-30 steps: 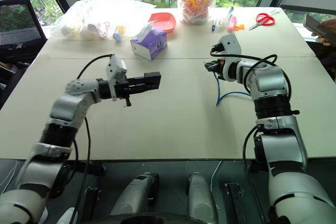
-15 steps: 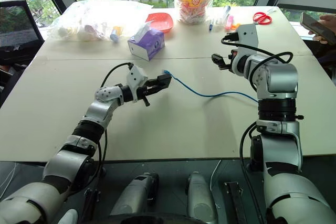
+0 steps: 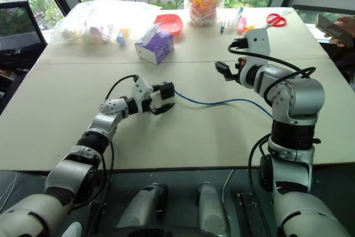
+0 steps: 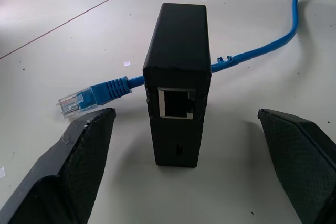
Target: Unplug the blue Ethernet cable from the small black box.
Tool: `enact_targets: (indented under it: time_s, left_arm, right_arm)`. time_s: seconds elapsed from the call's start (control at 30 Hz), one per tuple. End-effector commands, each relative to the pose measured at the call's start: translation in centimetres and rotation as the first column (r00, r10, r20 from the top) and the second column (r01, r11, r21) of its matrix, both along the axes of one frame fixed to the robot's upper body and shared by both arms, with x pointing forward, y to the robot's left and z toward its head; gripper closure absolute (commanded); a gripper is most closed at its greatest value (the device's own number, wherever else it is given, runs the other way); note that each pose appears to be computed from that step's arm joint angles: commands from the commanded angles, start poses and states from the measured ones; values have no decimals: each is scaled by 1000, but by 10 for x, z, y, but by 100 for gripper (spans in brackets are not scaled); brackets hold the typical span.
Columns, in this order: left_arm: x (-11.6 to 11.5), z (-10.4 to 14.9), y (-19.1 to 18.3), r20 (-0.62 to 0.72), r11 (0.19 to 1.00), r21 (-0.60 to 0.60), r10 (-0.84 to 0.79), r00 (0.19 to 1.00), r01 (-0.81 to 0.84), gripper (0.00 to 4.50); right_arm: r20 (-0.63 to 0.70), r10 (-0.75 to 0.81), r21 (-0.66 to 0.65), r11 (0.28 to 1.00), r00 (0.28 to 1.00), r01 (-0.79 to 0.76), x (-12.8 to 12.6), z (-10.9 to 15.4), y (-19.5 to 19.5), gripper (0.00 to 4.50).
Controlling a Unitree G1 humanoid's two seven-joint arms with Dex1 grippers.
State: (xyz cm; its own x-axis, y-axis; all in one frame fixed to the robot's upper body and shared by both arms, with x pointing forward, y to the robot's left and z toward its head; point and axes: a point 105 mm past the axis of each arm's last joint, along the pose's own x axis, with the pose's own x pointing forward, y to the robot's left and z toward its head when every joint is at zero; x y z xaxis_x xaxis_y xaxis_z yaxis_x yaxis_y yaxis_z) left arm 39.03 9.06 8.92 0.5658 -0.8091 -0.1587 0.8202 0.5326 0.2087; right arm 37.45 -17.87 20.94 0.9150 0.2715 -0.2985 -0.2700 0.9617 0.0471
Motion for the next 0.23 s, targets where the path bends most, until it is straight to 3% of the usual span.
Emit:
enact_targets:
  time_s: [0.03, 0.23]
  left_arm:
    - [-3, 19, 17, -6, 998, -65, 13, 1000, -13, 4]
    - [-23, 44, 36, -24, 996, -83, -19, 1000, 17, 4]
  right_arm:
    - [52, 10, 13, 1000, 999, -10, -7, 14, 0, 0]
    - [15, 65, -15, 998, 998, -65, -22, 7, -1, 0]
